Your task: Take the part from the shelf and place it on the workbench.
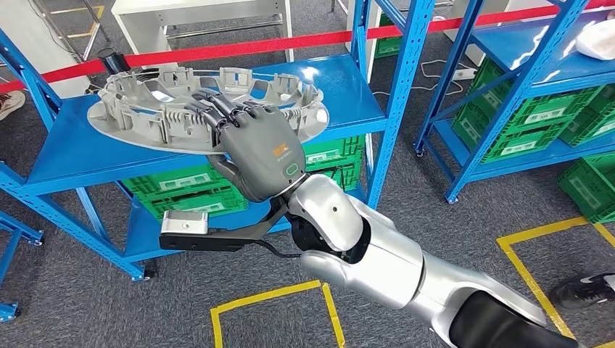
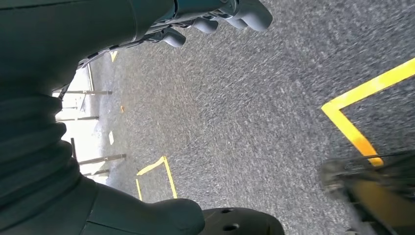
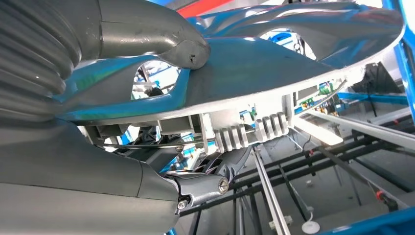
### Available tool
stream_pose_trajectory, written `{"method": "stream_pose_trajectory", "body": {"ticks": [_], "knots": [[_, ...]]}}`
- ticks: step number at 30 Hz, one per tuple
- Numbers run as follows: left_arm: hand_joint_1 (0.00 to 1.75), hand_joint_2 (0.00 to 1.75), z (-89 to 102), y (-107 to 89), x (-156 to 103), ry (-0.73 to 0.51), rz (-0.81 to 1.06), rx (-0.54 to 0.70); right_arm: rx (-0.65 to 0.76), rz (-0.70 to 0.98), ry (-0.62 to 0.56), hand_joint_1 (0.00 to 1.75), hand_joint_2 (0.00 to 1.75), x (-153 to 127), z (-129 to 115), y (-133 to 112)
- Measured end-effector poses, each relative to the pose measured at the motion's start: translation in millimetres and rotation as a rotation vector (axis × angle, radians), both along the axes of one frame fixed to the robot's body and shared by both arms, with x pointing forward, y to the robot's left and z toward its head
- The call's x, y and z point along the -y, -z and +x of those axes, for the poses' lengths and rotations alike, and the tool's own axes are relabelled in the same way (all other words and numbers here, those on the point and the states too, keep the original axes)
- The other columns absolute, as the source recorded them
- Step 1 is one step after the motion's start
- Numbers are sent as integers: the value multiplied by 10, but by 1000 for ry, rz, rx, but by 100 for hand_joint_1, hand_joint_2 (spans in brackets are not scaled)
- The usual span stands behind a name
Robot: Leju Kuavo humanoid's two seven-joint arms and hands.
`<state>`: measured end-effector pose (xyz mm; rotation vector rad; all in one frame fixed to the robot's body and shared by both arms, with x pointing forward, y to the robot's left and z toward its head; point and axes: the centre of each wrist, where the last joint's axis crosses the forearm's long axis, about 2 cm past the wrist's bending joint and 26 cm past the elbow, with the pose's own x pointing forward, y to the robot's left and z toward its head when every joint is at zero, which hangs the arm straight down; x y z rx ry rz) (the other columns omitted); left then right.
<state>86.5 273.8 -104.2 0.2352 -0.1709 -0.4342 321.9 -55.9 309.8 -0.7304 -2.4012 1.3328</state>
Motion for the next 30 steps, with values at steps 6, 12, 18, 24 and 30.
{"method": "stream_pose_trajectory", "body": {"ticks": [6,12,18,24,30], "knots": [[0,175,65,-13,-6,10,5,11,6,-6,4,175,175,-2,-1,19],[0,175,85,-17,6,27,3,2,16,-17,23,175,175,15,-7,74],[0,175,86,-18,10,32,0,-1,-7,-25,34,175,175,42,-26,177],[0,175,92,-20,25,35,-3,3,4,-28,34,175,175,43,-32,170],[0,175,73,-15,19,40,-5,-2,13,-48,43,175,175,37,-38,176]]}}
